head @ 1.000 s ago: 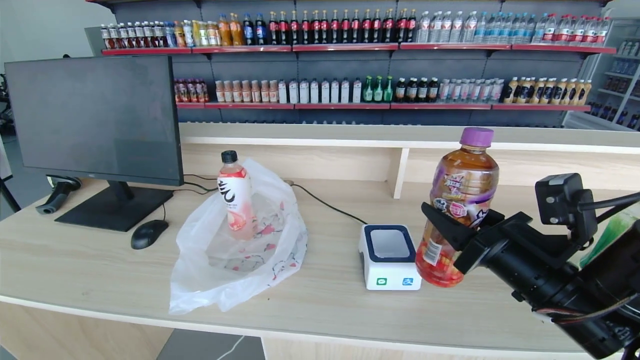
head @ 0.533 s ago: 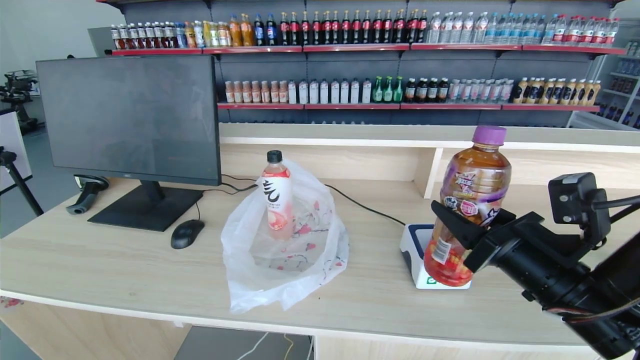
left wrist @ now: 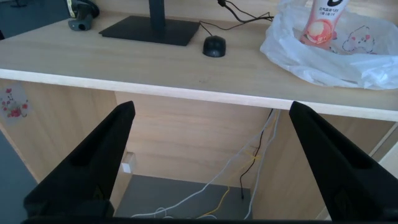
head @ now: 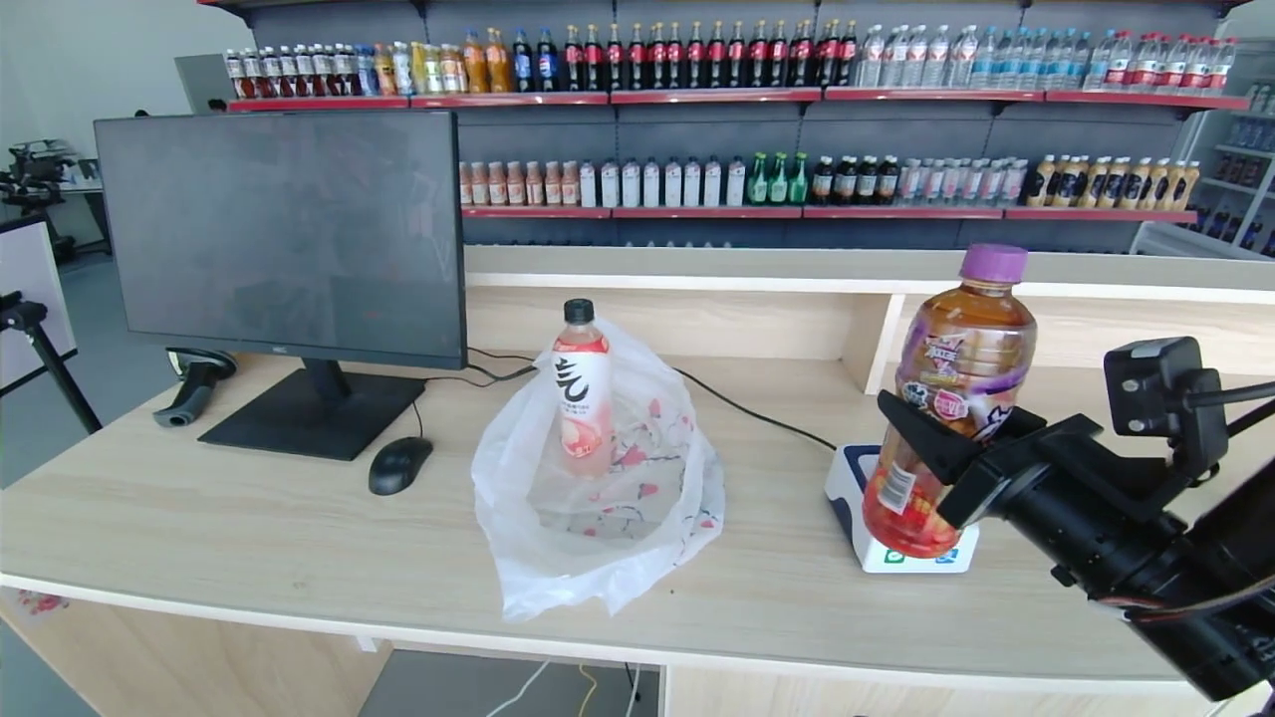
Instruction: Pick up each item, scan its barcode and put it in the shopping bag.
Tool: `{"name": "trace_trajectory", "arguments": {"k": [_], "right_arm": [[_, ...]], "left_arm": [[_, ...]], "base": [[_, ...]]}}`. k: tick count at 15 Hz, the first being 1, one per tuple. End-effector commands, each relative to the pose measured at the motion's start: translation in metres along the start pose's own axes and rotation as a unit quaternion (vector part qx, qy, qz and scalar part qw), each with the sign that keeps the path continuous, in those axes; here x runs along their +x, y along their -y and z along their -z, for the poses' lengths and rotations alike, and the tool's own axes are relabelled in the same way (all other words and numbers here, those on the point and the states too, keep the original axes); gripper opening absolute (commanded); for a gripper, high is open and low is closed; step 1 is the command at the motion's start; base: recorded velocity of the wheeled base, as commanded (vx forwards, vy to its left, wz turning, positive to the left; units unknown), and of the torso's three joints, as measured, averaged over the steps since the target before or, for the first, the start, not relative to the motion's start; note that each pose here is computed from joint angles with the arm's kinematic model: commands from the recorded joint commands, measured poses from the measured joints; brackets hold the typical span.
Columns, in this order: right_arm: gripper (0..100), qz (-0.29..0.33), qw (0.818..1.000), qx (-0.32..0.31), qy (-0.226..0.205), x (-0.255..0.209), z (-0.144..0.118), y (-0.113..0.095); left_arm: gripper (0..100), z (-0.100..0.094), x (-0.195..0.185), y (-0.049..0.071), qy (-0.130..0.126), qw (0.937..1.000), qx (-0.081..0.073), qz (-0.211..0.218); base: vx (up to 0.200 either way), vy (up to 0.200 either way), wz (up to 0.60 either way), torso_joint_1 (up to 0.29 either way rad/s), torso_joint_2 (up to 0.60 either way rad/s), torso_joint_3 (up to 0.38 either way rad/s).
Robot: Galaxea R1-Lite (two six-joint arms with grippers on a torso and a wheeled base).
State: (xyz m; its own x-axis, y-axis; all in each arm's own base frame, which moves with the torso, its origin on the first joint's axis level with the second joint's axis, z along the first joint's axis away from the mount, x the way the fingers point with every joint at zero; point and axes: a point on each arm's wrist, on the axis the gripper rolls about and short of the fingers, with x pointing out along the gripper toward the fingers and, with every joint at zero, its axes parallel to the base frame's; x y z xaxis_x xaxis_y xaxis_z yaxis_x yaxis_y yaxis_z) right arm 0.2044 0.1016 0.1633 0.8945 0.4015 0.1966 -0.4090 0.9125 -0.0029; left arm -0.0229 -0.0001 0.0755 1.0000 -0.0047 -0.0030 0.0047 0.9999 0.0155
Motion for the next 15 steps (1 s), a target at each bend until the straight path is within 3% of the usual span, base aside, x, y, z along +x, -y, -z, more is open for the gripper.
{"name": "trace_trajectory", "arguments": {"k": [1,3,4,6,7,8,12,14,15], "right_arm": [[0,0.002,1.0,-0.023,0.011,0.013,-0.001,0.0],[0,-0.008,0.997,-0.075,-0.001,0.017,0.006,0.004],[0,-0.038,0.987,-0.153,0.005,0.018,0.006,0.009],[0,-0.098,0.957,-0.273,0.029,0.028,0.009,0.01],[0,-0.086,0.947,-0.306,0.043,0.036,0.005,0.016],[0,-0.085,0.926,-0.363,0.06,0.046,0.003,0.025],[0,-0.137,0.884,-0.443,0.053,0.049,0.025,0.03],[0,-0.132,0.865,-0.479,0.065,0.047,0.02,0.033],[0,-0.113,0.843,-0.52,0.077,0.043,0.011,0.039]], "left_arm": [[100,0.0,0.0,0.0,0.001,1.0,0.0,0.0],[100,0.0,0.0,0.0,0.0,1.0,0.0,0.0],[100,0.0,0.0,0.0,0.001,1.0,0.0,0.0],[100,0.0,0.0,0.0,0.0,1.0,-0.002,-0.001],[100,0.0,0.0,0.0,0.0,1.0,-0.001,0.0],[100,0.0,0.0,0.0,0.001,1.0,0.0,0.001],[100,0.0,0.0,0.0,0.001,1.0,-0.002,0.0],[100,0.0,0.0,0.0,0.001,1.0,-0.001,0.0],[100,0.0,0.0,0.0,0.0,1.0,-0.001,0.0]], "base": [[0.0,0.0,0.0,0.0,0.0,0.0],[0.0,0.0,0.0,0.0,0.0,0.0],[0.0,0.0,0.0,0.0,0.0,0.0],[0.0,0.0,0.0,0.0,0.0,0.0],[0.0,0.0,0.0,0.0,0.0,0.0],[0.0,0.0,0.0,0.0,0.0,0.0],[0.0,0.0,0.0,0.0,0.0,0.0],[0.0,0.0,0.0,0.0,0.0,0.0],[0.0,0.0,0.0,0.0,0.0,0.0]]}}
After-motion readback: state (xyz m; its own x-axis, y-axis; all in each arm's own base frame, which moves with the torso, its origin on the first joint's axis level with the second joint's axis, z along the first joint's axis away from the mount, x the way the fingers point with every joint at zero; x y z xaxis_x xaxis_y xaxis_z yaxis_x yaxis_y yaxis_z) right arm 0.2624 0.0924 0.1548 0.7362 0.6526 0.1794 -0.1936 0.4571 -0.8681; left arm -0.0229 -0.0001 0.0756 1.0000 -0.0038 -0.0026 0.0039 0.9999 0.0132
